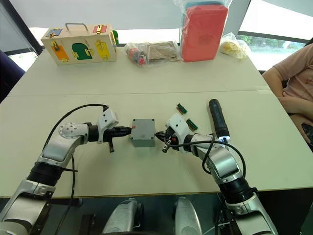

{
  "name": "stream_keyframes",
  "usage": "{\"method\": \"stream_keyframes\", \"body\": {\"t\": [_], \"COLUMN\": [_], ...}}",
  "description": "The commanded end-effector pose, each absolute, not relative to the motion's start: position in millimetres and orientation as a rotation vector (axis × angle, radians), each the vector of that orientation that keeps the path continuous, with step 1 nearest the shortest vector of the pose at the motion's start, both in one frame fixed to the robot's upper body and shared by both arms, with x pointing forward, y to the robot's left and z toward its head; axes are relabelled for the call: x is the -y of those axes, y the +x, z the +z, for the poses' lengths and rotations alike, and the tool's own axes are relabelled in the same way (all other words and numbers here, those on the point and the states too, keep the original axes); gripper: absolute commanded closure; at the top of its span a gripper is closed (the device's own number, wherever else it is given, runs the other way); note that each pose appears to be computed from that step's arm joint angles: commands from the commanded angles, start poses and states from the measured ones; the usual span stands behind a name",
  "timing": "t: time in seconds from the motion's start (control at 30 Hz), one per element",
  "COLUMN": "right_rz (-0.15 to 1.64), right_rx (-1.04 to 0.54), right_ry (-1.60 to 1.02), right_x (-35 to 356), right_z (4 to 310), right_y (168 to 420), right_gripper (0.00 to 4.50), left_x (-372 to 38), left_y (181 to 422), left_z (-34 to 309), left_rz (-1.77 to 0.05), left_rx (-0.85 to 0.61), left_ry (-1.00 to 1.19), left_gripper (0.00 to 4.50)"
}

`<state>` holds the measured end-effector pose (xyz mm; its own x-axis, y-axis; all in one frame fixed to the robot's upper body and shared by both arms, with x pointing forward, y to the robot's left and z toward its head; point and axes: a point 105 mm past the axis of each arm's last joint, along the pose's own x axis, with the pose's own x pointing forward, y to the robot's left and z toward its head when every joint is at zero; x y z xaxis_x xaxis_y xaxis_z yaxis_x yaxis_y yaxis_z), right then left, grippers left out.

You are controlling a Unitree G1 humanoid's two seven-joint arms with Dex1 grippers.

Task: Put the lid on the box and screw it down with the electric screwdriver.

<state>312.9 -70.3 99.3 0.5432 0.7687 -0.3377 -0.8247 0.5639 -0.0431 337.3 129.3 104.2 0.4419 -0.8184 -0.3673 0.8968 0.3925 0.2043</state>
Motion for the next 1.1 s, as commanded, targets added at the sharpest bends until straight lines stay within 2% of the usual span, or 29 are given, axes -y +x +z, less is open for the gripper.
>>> {"method": "stream_keyframes", "body": {"t": [0.03,0.17,0.27,0.43,0.57,0.73,1.1], "right_rz": [0.902,0.753,0.668,0.568,0.526,0.488,0.47], "right_rx": [-0.236,-0.157,-0.13,-0.156,-0.175,-0.199,-0.198], "right_ry": [-0.243,-0.182,-0.167,-0.133,-0.127,-0.073,-0.057], "right_x": [78,105,125,148,157,161,160], "right_z": [118,145,153,148,142,133,132], "right_y": [316,325,326,331,338,346,356], "right_gripper": [4.43,4.43,4.43,3.13,1.66,1.66,1.66], "left_x": [-134,-147,-147,-135,-123,-111,-108], "left_y": [330,311,298,297,297,299,298], "left_z": [120,143,166,194,207,209,205], "left_rz": [-1.118,-1.144,-1.177,-1.185,-1.203,-1.218,-1.22], "left_rx": [-0.181,-0.172,-0.142,-0.059,-0.015,0.007,0.002], "left_ry": [0.42,0.406,0.411,0.42,0.422,0.42,0.423], "left_gripper": [4.5,4.5,4.5,4.5,4.5,4.5,4.5]}}
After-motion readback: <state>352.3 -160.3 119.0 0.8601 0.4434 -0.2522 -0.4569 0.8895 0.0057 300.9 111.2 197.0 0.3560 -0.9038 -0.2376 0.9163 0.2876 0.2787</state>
